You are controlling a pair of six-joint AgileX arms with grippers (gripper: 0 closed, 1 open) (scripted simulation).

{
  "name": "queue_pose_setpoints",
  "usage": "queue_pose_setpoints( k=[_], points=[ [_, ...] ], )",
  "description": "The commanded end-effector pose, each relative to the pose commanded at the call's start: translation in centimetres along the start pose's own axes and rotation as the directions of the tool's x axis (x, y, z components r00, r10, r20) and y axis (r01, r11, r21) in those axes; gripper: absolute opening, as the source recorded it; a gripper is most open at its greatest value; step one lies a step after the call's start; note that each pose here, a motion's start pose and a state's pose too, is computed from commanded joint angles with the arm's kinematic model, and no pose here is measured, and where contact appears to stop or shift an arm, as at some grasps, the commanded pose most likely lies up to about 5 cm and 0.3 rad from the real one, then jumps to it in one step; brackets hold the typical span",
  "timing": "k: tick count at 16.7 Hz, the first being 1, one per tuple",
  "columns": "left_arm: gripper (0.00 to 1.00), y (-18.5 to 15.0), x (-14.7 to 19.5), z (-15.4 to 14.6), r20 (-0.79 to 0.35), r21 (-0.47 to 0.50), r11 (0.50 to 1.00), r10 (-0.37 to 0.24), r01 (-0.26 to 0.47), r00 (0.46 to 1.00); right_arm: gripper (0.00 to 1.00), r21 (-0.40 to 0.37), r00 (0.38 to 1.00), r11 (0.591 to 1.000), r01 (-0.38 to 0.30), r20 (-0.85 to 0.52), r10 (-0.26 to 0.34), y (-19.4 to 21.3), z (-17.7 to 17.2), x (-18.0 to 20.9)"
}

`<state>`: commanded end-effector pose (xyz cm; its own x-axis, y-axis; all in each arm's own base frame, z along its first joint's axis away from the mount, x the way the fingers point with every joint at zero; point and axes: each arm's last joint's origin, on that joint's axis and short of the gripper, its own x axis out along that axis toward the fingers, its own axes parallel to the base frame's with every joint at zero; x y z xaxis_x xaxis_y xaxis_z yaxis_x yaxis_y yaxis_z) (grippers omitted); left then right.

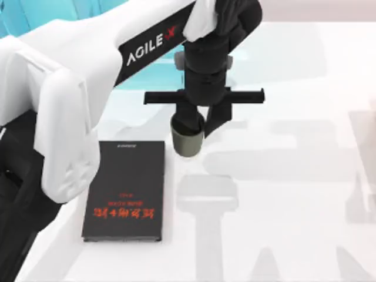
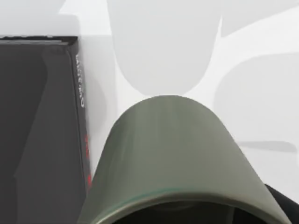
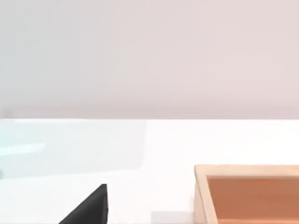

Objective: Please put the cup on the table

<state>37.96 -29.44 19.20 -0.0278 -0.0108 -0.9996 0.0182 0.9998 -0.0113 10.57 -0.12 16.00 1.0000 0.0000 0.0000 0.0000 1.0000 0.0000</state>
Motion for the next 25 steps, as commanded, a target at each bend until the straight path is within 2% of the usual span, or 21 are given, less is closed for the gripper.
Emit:
queue_pose_setpoints(
  k=[8,21,25],
  points=[
    [0.0,0.34,0.83,-0.42,0.006,0.002,1.0,-0.005,0.005,1.0,1.0,0.0,1.0,1.0,0.0,0.0,0.0,0.0,0.0,0.0],
    [0.98,0.34,0.83,-0.42,0.006,0.002,1.0,-0.005,0.005,1.0,1.0,0.0,1.0,1.0,0.0,0.0,0.0,0.0,0.0,0.0],
    [1.0,0.34,0.83,-0.42,0.006,0.002,1.0,-0.005,0.005,1.0,1.0,0.0,1.0,1.0,0.0,0.0,0.0,0.0,0.0,0.0]
  ],
)
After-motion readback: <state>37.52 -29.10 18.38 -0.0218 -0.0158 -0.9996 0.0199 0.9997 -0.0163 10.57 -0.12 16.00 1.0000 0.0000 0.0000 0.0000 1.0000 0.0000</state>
